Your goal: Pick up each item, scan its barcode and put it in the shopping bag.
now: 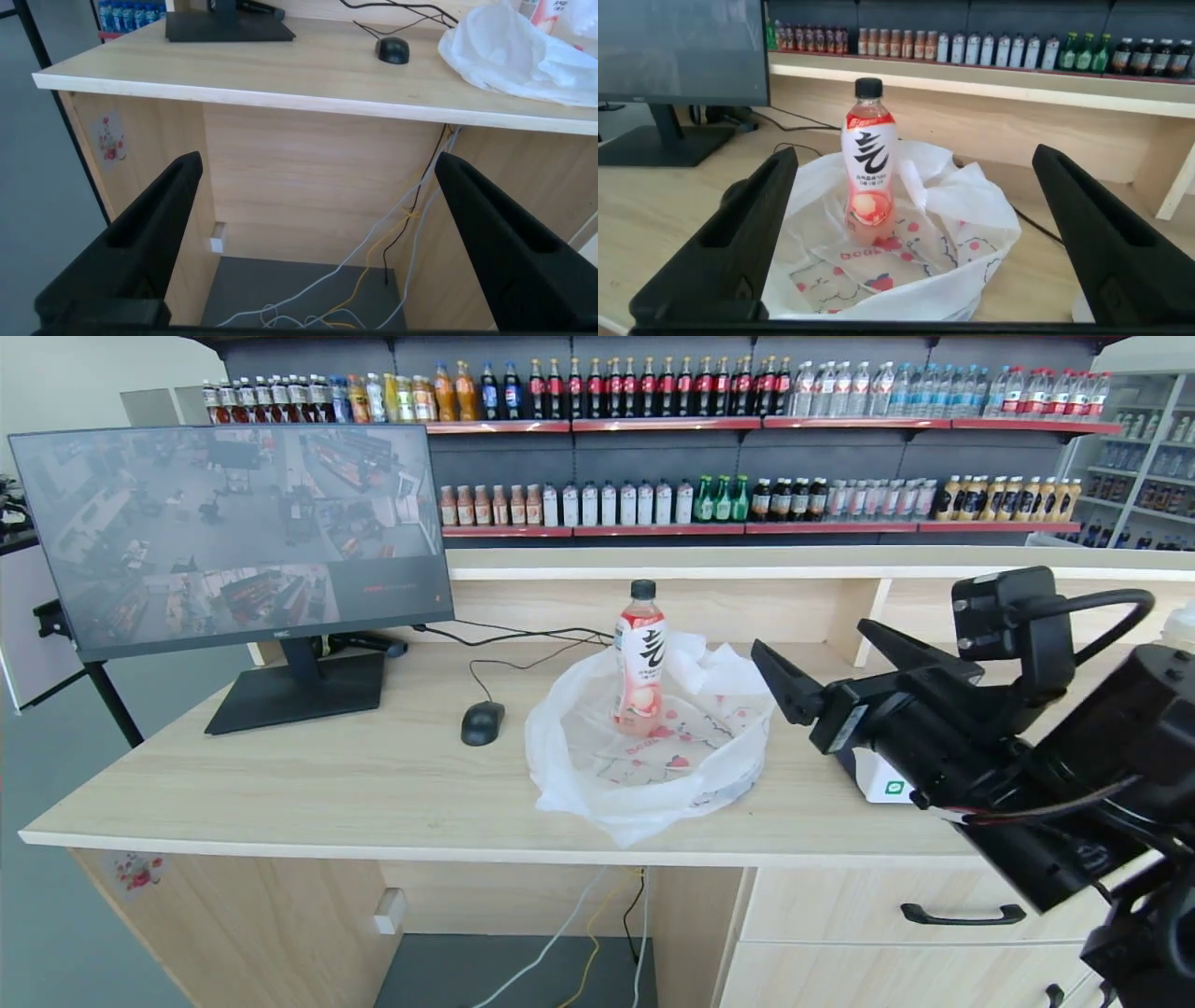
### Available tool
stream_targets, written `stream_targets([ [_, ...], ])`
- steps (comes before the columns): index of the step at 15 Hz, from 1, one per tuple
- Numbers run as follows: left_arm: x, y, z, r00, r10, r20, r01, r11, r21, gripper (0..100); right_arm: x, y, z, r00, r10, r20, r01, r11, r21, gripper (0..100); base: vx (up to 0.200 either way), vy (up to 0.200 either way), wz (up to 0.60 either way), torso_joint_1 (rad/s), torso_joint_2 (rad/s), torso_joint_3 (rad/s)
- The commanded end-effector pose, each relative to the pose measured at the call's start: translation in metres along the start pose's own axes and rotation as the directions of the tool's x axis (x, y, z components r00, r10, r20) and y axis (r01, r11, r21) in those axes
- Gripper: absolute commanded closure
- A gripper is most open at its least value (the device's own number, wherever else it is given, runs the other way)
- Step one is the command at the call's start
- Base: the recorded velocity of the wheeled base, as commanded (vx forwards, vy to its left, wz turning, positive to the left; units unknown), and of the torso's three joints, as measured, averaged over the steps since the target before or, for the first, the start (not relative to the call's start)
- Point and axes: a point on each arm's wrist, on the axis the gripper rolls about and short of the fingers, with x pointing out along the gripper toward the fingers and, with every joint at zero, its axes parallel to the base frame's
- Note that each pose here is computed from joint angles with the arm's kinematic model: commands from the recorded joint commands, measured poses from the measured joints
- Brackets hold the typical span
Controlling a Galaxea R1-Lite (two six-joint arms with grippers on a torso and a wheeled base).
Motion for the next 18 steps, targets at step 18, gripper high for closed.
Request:
stream_targets([
  [18,0.000,0.000,0.000,1.000,0.000,0.000,0.000,1.000,-0.002,0,-0.066,-0.026,-0.007,0.998,-0.021,-0.064,0.021,1.000,-0.003,0,-0.044,-0.067,0.00,0.006,0.00,0.001],
])
